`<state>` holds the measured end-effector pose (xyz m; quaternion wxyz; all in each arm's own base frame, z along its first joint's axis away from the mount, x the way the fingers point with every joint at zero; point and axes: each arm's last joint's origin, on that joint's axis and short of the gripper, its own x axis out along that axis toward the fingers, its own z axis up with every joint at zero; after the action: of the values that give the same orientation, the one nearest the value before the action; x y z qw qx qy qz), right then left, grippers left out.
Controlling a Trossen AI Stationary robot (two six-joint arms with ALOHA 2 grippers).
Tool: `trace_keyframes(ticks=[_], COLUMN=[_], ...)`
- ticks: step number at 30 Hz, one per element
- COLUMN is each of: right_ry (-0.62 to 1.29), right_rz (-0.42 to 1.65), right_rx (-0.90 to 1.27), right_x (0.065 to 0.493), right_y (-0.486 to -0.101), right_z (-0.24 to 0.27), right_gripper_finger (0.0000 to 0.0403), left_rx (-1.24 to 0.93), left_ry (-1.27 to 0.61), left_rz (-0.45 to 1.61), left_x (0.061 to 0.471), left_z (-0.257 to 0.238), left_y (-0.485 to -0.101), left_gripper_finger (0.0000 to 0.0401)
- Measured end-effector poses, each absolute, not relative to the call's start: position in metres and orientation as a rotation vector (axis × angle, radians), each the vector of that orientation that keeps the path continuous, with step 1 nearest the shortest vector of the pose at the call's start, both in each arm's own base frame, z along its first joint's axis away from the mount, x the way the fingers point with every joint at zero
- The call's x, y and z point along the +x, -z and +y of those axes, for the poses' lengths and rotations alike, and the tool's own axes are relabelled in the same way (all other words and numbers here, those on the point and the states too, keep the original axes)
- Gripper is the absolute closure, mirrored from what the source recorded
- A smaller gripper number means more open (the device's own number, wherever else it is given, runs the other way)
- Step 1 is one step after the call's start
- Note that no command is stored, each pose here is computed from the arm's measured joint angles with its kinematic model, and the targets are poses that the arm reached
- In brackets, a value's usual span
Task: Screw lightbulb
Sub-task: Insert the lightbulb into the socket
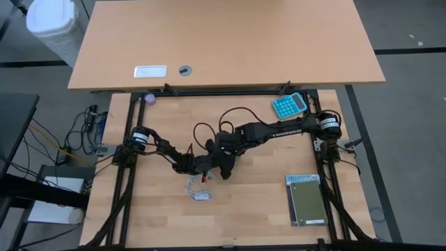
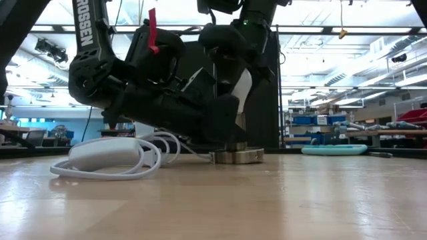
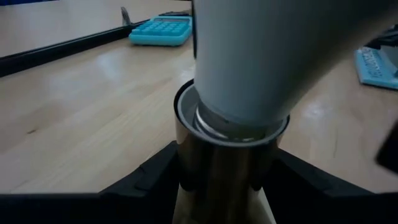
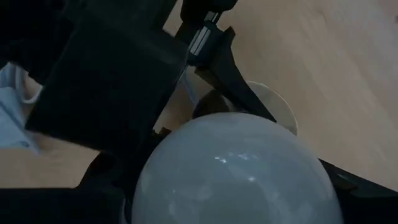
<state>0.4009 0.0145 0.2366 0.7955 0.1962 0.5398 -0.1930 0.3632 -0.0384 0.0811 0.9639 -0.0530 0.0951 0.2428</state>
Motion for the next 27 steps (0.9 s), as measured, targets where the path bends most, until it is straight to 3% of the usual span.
trace_keyframes(ticks=[27], right_ry=[0.380], right_rz=[1.151], right_rx=[0.360], right_x=[0.4019], right_y=[-0.2386], right_z=[0.0094], right_gripper_finger=[0.0126], left_rx=[-0.104], left_ry=[-0.495], left_rz=[0.204], left_x=[0.3630], left_z=[-0.0408], left_y=[-0.0803], left_gripper_finger=[0.0195])
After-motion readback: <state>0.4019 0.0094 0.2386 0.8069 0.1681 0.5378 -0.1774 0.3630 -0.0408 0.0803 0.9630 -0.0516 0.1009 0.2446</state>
